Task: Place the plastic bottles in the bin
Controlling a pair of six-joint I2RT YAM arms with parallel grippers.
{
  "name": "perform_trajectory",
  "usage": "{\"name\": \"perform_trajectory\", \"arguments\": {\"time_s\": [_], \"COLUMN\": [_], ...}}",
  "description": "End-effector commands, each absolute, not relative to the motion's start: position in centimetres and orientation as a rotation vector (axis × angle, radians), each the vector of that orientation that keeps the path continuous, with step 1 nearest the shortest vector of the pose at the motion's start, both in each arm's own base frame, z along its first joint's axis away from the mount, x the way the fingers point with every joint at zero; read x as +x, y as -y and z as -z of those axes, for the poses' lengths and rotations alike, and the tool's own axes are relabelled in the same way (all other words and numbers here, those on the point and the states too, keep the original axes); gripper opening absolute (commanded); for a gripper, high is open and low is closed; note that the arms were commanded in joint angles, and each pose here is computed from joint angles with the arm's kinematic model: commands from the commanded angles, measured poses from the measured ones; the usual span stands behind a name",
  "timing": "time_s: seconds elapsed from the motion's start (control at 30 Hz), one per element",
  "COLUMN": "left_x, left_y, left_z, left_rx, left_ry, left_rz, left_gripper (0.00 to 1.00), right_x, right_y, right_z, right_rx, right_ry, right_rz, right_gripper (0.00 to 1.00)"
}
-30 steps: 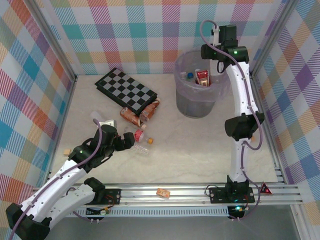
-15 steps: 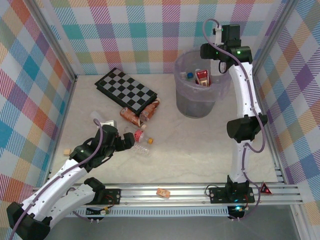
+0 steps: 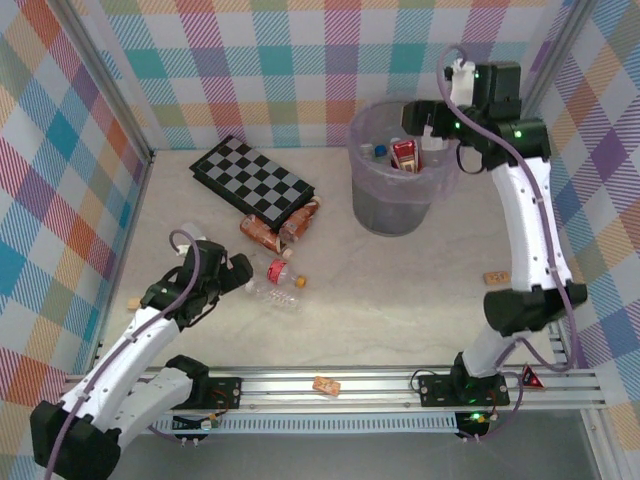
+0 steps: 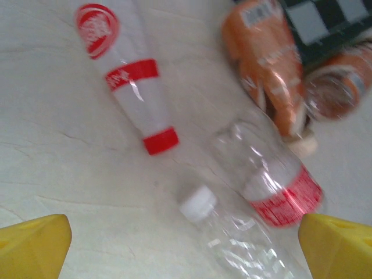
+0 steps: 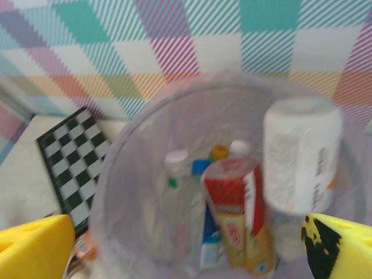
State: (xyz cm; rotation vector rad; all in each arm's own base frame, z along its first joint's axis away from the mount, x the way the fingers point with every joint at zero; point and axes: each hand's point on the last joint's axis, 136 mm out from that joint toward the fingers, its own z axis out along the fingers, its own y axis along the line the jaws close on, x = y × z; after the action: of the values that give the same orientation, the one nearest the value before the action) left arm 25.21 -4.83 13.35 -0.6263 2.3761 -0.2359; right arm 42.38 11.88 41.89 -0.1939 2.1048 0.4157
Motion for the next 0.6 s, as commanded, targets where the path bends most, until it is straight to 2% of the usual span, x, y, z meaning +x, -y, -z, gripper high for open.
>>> {"name": "perform_trajectory", "arguments": {"time_s": [0.0,0.13,0.3,0.57], "left_x": [27.0,29.1,32.1,33.8], "left_y": [3.3,2.5,2.4,1.9], "left_z": [-11.7,-9.8,-7.8,-4.6], "left_rx": [-0.74,-0.812,-0.87,-0.979], "left_ry": [-2.353,-2.364,-2.36,-2.362], "left_rz": [0.239,0.237,0.262,0.251], "left_gripper": [1.0,0.99,0.95,0.84], "right_x": [39.3,35.0,31.5,29.1], "right_y": [-15.7,-18.1,-18.4,-17.7], "right_z": [-42.7,-43.3,-42.8,-42.4], "right_rx": [-0.302,-0.41,-0.438,-0.454], "right_ry": [-2.078,-2.08,-2.069,-2.069], "right_rz": [-0.591,-0.647,-0.729,-0.733], "right_gripper": [0.99,0.99,1.0,0.99]}}
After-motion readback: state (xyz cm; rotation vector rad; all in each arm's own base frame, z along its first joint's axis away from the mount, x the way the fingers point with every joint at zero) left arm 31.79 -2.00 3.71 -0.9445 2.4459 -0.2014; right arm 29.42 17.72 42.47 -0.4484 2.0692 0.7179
